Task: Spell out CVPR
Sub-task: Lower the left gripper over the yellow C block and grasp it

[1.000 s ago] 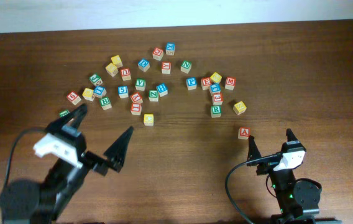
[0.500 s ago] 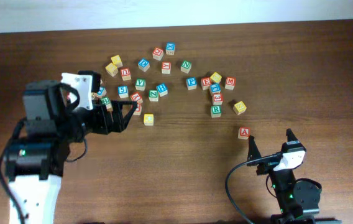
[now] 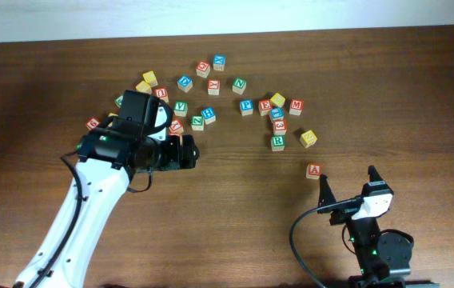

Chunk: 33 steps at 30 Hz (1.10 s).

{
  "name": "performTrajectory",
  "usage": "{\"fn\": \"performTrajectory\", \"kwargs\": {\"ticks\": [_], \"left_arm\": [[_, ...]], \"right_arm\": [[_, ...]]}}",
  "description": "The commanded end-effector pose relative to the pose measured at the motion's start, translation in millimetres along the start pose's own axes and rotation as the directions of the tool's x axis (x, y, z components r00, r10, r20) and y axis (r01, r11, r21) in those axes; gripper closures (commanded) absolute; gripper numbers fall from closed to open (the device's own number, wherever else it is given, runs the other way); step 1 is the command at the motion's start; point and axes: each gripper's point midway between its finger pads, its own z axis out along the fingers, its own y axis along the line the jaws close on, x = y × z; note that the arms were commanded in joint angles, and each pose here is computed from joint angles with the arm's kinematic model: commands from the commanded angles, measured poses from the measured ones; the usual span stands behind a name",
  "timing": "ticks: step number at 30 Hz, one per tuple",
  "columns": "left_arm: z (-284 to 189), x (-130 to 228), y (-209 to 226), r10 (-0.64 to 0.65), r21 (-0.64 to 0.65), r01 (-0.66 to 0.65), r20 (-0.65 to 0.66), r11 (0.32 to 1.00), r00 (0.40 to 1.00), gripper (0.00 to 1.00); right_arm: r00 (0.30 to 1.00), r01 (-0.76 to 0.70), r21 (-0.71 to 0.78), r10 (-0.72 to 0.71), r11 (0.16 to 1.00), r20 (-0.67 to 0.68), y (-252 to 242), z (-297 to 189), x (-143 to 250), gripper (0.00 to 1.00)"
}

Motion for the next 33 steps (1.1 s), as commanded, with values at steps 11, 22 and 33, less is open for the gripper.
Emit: {"fn": "performTrajectory", "kwargs": {"ticks": [11,22,33], "left_arm": [[-3.1,-2.6,-7.4,-0.010,0.033,0.010,-0.001,0.999,1.000,0.01],[-4.1,0.8,-21.6,-0.007,0.112,0.009,-0.022,0.994,1.000,0.01],[60.0,-2.8,-10.7,-0.095,-0.173,0.090,-0.020,0.981,0.995,0.09]], "right_arm": [[1.000,-0.008,0.011,0.008,1.000,-0.003,-2.7,-0.1,2.3,0.01],[1.000,-0.008,0.011,0.008,1.000,-0.003,-2.7,-0.1,2.3,0.02],[1.000,-0.008,0.011,0.008,1.000,-0.003,-2.7,-0.1,2.3,0.02]]}}
